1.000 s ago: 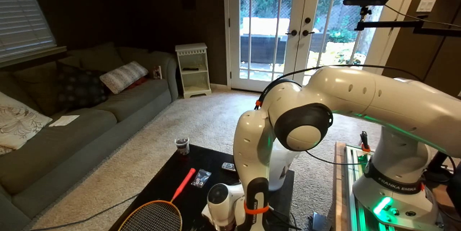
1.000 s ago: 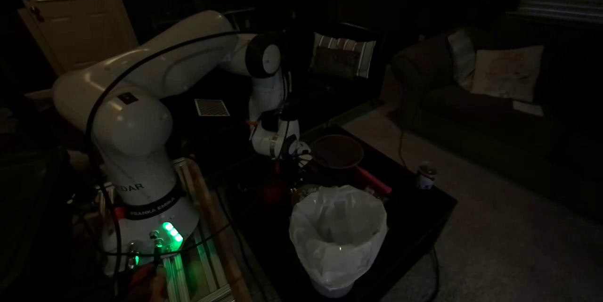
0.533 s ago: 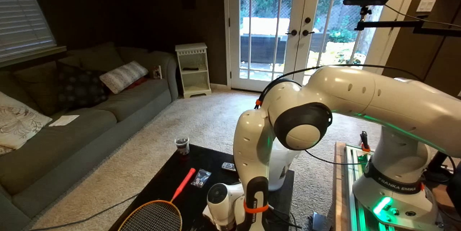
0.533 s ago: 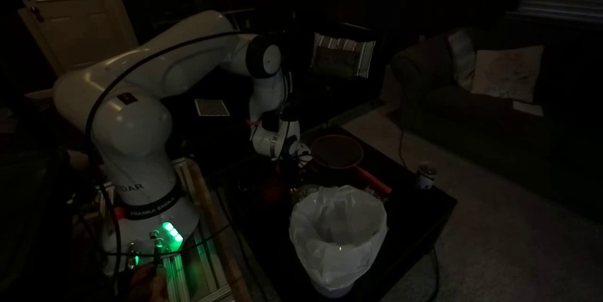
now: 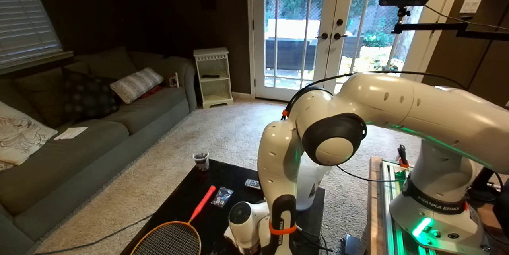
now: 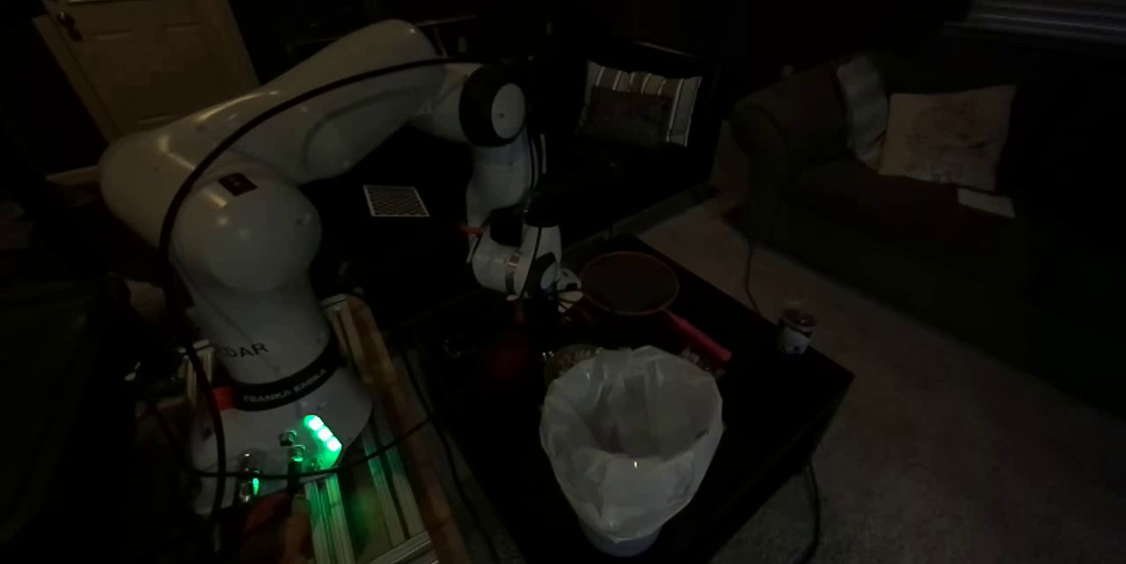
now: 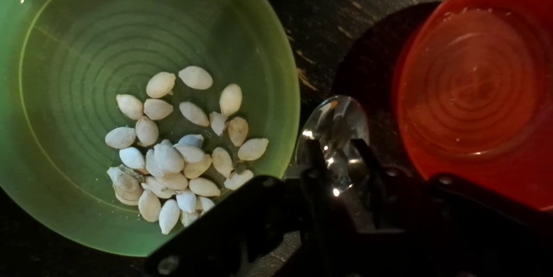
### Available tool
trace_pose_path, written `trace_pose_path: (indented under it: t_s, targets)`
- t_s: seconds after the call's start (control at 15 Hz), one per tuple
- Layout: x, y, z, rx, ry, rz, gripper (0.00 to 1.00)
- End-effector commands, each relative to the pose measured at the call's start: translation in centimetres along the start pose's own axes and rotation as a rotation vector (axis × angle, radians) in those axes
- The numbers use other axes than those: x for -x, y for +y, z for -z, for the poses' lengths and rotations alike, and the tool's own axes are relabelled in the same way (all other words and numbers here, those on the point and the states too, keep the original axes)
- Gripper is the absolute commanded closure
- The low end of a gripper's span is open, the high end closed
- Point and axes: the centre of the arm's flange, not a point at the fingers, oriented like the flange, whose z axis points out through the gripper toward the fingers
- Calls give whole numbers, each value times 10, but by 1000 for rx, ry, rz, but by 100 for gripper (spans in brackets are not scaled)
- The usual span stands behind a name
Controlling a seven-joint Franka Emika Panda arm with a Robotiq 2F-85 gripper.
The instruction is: Pick up some grains from the green bowl, place them on the spoon, empty the spoon into the green bowl then place the spoon to the right of the green bowl
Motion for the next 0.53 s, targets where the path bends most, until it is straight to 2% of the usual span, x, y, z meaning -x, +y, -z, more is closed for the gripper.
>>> trace_pose_path:
  t_s: [0.0,0.27,0.4,0.47]
  targets:
    - [3,2,9,-6,-17,18,46]
    - [2,4,14,5,-7,8,18]
    - [3,11,16,36,-1,-19,4]
    - [4,18,15,58,-3,-44,1]
